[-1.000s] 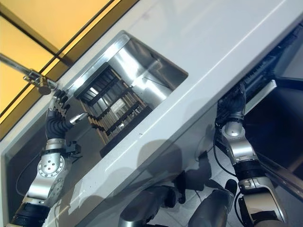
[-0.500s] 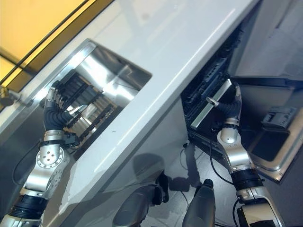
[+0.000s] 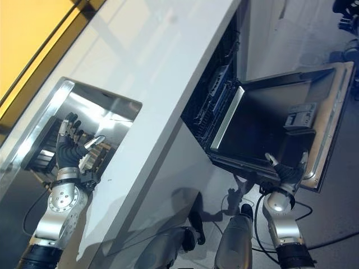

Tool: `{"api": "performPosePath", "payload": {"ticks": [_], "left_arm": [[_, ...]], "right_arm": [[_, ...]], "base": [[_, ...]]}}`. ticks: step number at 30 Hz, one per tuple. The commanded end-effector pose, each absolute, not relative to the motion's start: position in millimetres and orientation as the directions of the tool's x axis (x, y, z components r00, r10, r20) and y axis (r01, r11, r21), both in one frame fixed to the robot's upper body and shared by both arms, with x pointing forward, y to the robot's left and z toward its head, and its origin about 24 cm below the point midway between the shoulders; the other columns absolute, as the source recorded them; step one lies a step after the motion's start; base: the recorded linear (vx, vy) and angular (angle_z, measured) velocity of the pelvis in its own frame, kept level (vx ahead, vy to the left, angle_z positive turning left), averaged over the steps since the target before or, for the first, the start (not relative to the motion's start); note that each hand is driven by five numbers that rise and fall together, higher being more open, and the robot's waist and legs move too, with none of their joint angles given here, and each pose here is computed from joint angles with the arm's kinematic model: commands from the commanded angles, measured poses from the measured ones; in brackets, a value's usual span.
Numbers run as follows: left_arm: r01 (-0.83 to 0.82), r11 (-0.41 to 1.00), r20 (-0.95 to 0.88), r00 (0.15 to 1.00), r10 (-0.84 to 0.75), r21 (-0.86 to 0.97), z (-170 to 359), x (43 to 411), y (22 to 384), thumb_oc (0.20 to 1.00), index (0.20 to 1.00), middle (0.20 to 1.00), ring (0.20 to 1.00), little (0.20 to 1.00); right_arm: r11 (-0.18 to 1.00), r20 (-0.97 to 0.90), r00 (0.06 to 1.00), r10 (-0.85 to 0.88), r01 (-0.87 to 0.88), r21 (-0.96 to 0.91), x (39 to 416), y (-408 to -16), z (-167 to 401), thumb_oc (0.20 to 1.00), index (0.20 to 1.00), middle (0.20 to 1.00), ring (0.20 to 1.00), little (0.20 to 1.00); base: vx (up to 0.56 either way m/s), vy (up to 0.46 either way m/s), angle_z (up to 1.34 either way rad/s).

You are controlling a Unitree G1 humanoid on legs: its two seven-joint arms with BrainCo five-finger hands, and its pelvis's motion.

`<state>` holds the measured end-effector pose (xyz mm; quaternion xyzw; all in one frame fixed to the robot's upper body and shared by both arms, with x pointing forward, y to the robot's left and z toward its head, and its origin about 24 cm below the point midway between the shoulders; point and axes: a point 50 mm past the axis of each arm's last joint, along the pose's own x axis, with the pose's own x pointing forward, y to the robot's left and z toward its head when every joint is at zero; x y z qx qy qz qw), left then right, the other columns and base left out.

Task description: Pick up plates and place into dishwasher.

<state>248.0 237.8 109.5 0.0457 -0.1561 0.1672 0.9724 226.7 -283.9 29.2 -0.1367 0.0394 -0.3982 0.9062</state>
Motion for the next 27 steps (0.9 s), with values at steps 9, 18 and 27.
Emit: {"api": "performPosePath", "payload": {"ticks": [9, 18, 27], "left_arm": [[-0.385, 0.923, 0.473, 0.812, 0.34, -0.004, 133.2, 235.5, 240.8, 1.0, 1.0, 1.0, 1.0, 1.0], [-0.368, 0.928, 0.476, 0.807, 0.349, -0.057, 131.6, 247.7, 224.4, 1.0, 1.0, 1.0, 1.0, 1.0], [-0.327, 0.942, 0.479, 0.816, 0.322, -0.077, 129.5, 245.2, 214.0, 1.0, 1.0, 1.0, 1.0, 1.0]], "right_arm": [[0.457, -0.208, 0.415, -0.885, 0.858, -0.234, 165.1, -298.0, -32.6, 1.0, 1.0, 1.0, 1.0, 1.0], [0.241, -0.294, 0.235, -0.926, 0.97, 0.016, 178.3, -314.4, -32.1, 1.0, 1.0, 1.0, 1.0, 1.0], [0.154, -0.197, 0.258, -0.946, 0.89, 0.429, 214.8, -325.6, 12.1, 1.0, 1.0, 1.0, 1.0, 1.0]], "base": [[0.04, 0.083, -0.14], [-0.05, 0.104, -0.04], [-0.03, 0.03, 0.01]]}}
